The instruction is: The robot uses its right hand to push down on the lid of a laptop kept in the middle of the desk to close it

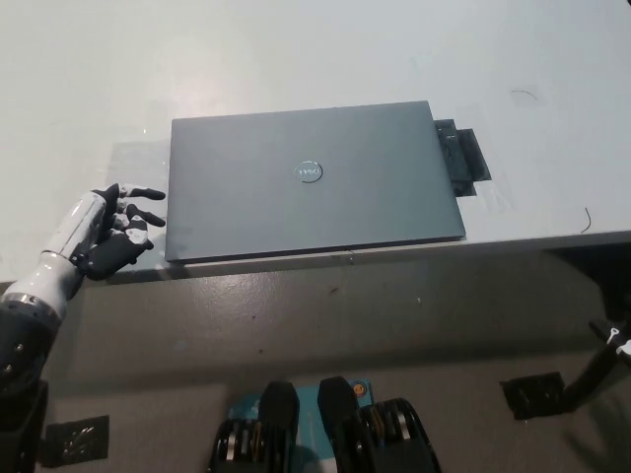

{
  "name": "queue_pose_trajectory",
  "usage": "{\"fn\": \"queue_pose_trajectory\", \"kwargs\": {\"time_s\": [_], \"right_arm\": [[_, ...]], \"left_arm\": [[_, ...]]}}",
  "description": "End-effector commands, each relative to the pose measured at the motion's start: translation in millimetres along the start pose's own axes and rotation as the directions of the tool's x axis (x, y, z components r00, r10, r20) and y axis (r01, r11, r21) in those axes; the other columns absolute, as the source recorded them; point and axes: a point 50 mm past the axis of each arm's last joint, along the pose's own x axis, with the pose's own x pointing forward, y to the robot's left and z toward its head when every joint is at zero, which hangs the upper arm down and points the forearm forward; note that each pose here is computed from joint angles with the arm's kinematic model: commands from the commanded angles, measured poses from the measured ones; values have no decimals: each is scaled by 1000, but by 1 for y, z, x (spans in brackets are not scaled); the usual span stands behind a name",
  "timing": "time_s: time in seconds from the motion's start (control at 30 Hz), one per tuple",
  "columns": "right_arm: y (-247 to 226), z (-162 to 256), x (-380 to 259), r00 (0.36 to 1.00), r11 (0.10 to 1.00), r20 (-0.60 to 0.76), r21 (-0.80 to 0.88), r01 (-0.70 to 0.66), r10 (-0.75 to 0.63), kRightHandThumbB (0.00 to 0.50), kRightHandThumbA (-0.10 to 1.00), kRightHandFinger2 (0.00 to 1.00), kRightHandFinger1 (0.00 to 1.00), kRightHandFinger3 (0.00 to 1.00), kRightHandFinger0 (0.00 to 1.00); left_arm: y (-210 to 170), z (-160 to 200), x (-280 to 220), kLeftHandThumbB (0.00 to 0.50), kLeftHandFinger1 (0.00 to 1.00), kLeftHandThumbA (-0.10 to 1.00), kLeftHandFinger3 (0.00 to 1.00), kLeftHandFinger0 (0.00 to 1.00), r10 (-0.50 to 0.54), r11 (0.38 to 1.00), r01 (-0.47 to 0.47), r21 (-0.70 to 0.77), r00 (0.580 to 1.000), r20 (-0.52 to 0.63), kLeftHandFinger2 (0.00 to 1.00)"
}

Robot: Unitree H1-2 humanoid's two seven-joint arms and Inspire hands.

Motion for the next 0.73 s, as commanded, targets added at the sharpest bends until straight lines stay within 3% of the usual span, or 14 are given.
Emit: {"fn": "queue_pose_trajectory", "kwargs": {"time_s": [0.0,0.17,0.33,0.57,0.7], "right_arm": [[-2,14,2,996,1000,86,3,-16,16,291,1000,895,889,1000,948],[-1,17,4,996,999,86,-6,-35,36,274,1000,900,897,1000,957],[0,19,4,996,999,77,-11,-33,34,307,1000,881,883,1000,942],[-1,19,5,996,999,74,-20,-37,38,285,1000,894,897,1000,960],[-1,20,5,996,999,78,-18,-45,47,269,1000,898,906,1000,980]], "left_arm": [[11,10,0,6,388,-98,655,315,56,998,-57,21,997,48,503],[11,8,-2,2,395,-100,663,325,59,998,-60,13,997,48,510],[10,7,-4,0,416,-99,677,345,60,998,-60,6,997,41,529],[9,5,-4,8,386,-100,667,310,64,998,-64,4,997,42,511],[9,4,-4,5,409,-100,678,341,63,998,-63,0,997,36,525]]}}
